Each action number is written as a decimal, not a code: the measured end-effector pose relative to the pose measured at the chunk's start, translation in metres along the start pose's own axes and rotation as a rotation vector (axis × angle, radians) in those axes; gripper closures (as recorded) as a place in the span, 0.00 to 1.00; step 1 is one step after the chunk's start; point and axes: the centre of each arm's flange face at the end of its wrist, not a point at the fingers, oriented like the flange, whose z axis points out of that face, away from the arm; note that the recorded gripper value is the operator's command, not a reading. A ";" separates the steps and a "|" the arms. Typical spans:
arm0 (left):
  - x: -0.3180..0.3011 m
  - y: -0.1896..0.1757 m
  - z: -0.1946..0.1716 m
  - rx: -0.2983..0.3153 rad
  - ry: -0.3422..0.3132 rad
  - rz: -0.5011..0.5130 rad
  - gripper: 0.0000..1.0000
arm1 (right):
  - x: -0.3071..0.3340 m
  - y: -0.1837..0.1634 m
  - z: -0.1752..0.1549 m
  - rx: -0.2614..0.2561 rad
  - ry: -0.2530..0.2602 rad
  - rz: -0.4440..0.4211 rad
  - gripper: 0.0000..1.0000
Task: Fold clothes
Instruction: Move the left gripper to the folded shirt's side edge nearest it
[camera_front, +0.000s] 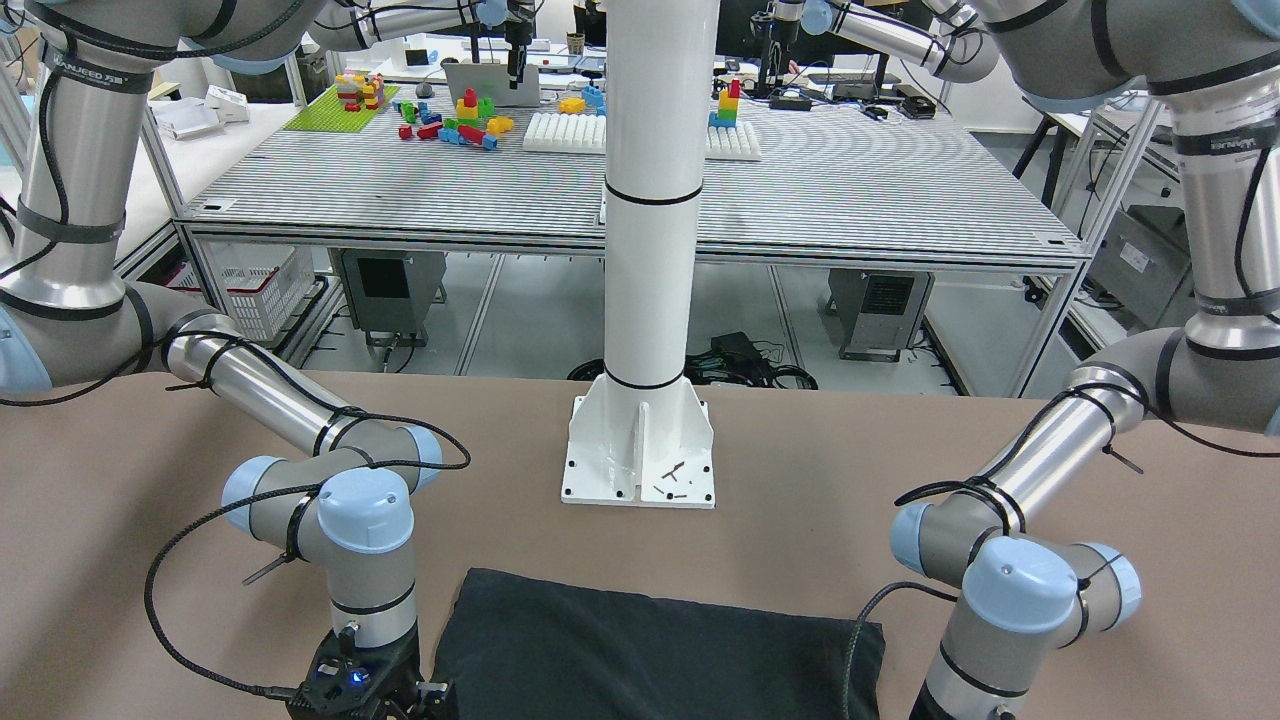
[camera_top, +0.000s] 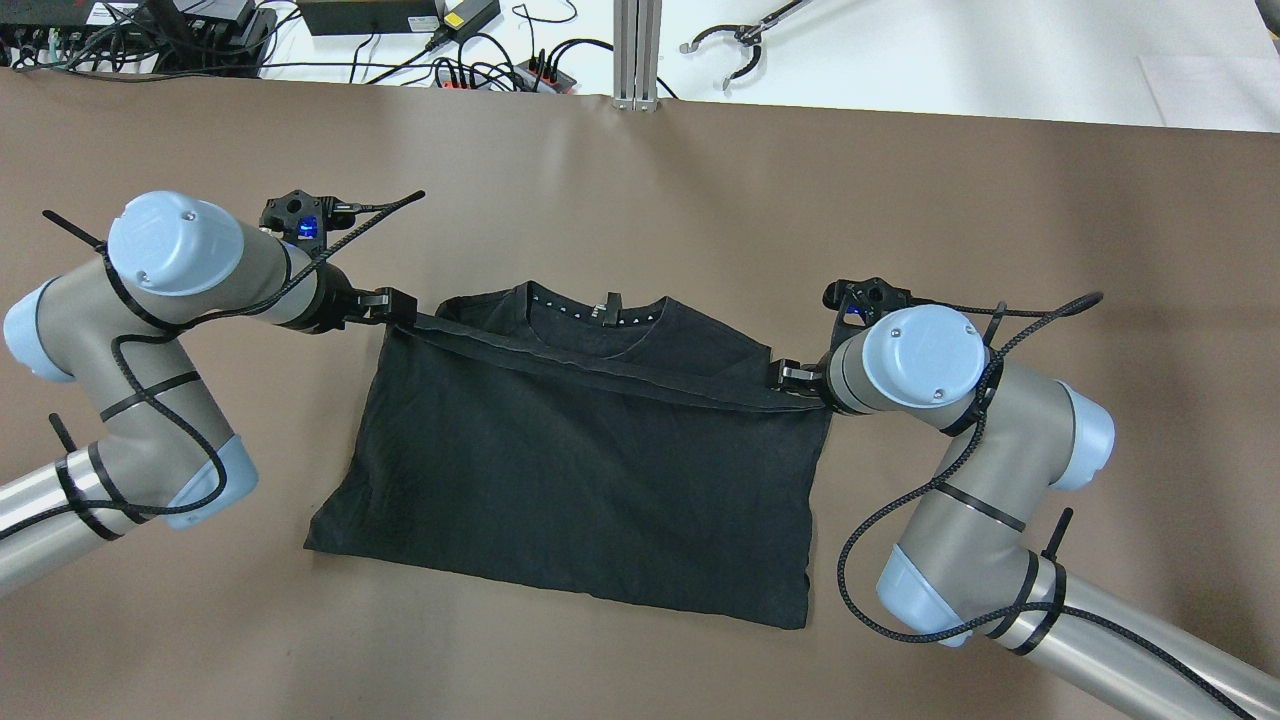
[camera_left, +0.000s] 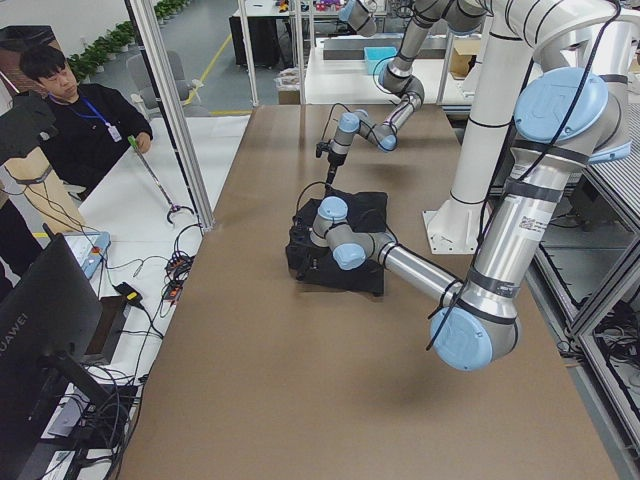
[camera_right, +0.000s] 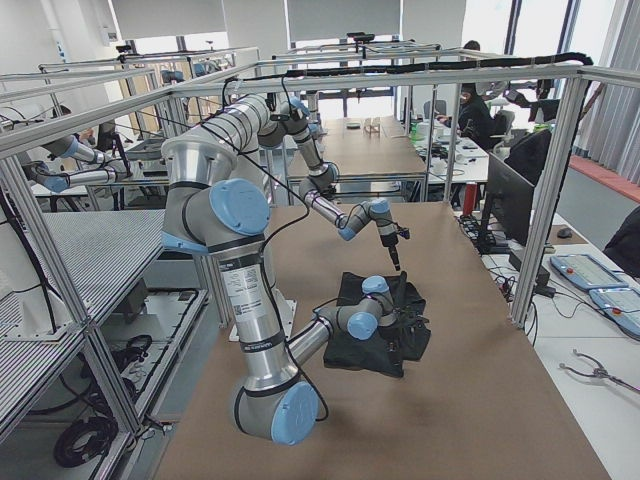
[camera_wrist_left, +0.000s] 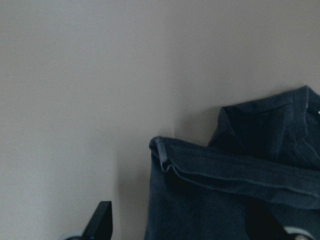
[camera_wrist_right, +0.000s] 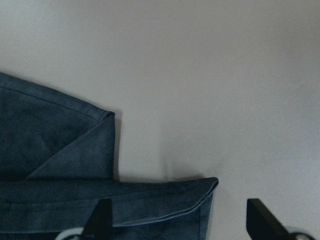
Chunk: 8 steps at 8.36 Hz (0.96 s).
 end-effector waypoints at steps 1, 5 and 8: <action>-0.009 0.015 -0.009 -0.025 0.024 0.011 0.05 | 0.000 0.000 0.000 0.001 -0.003 -0.001 0.06; -0.062 0.125 0.004 -0.144 0.145 0.112 0.06 | 0.002 0.002 0.001 0.004 -0.003 -0.002 0.06; -0.060 0.172 0.015 -0.202 0.183 0.152 0.06 | 0.002 0.003 0.002 0.005 0.000 -0.002 0.06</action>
